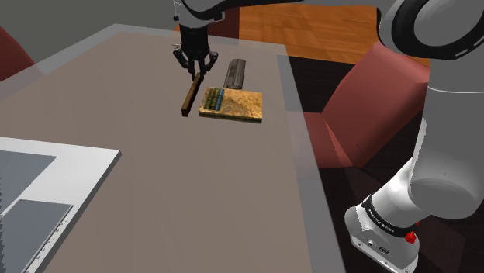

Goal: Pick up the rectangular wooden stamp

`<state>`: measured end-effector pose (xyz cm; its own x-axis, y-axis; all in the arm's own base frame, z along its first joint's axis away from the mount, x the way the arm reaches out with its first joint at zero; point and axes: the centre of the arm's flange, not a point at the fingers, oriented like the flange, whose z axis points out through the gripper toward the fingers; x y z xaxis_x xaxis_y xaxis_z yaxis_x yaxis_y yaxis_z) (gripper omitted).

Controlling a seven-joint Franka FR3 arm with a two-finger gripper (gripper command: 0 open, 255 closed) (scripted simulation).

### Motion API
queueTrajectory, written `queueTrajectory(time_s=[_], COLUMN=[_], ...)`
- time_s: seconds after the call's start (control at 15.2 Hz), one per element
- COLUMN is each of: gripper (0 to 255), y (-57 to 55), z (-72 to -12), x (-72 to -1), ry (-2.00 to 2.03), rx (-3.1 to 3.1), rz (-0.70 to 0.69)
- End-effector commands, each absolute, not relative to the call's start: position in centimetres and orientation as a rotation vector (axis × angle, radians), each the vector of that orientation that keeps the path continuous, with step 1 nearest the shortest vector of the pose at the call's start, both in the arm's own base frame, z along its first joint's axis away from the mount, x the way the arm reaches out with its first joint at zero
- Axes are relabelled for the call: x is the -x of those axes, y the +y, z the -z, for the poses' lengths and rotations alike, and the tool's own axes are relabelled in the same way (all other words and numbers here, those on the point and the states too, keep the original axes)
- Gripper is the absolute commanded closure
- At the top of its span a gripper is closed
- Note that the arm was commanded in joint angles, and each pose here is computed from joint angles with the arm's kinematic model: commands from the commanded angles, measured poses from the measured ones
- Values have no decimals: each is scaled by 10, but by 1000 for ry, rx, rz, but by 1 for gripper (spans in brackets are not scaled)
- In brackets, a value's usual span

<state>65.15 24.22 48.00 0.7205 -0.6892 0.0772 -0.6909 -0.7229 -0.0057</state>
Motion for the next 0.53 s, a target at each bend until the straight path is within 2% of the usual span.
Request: queueTrajectory(time_s=[0.0,0.46], gripper=[255,255], y=[243,243], z=[-491,-528], x=[-652,-652], ry=[-1160,-1160], rx=[-2892,-2892], rz=[-115,-115])
